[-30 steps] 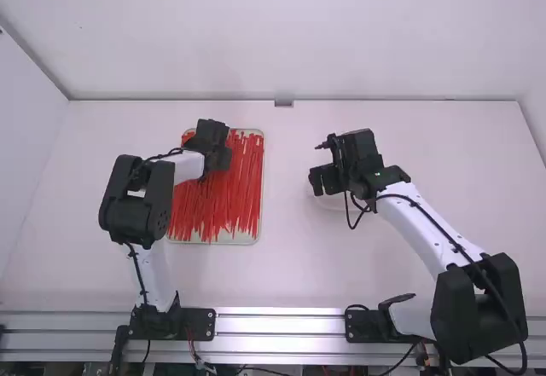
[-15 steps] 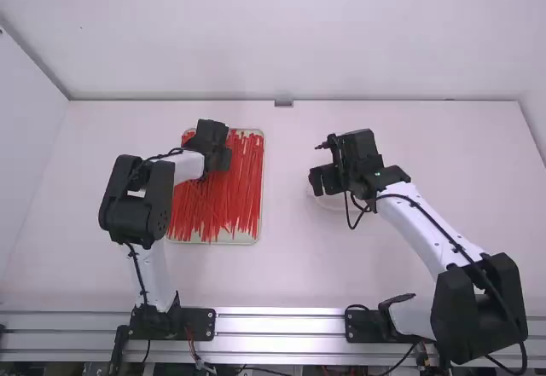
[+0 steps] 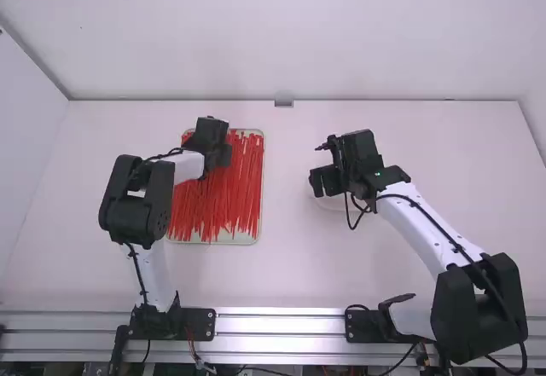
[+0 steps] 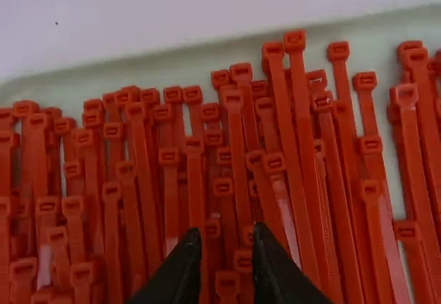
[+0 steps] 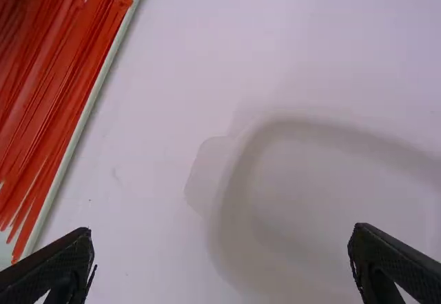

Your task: Fasten the cable tie

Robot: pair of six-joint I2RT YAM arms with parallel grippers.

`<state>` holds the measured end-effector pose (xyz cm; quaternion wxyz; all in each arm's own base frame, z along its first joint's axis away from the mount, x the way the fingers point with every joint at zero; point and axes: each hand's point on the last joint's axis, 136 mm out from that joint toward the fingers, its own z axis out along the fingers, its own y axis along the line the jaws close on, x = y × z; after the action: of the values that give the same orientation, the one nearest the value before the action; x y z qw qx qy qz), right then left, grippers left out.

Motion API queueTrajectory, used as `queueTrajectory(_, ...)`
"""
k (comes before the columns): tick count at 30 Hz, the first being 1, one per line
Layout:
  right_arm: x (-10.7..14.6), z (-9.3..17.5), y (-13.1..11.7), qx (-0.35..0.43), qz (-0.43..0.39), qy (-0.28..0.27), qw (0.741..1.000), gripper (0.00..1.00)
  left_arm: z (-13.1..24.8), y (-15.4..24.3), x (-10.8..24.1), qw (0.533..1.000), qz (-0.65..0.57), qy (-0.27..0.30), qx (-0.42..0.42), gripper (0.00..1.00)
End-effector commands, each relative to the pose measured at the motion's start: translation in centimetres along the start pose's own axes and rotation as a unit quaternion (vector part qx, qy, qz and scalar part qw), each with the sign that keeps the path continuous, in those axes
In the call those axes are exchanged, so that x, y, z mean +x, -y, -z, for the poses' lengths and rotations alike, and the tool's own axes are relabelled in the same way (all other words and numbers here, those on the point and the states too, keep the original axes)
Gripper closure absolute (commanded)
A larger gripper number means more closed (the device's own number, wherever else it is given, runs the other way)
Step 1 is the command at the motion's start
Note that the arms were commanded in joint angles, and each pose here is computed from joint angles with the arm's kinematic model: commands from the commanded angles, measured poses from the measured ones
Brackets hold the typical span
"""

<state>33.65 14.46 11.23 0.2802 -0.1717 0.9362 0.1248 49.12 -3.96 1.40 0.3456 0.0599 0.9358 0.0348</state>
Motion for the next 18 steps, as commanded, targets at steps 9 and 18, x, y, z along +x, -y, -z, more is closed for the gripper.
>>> queueTrajectory(9,-1.0,0.2,0.0,0.002,0.002,0.008,1.000,0.02,-0.3,0.0,1.7,1.000,-0.001,-0.025,0.002,0.82)
queueTrajectory(18,-1.0,0.2,0.0,0.002,0.002,0.008,1.000,0.02,-1.0,0.2,2.9,0.999,-0.002,-0.042,0.003,0.82)
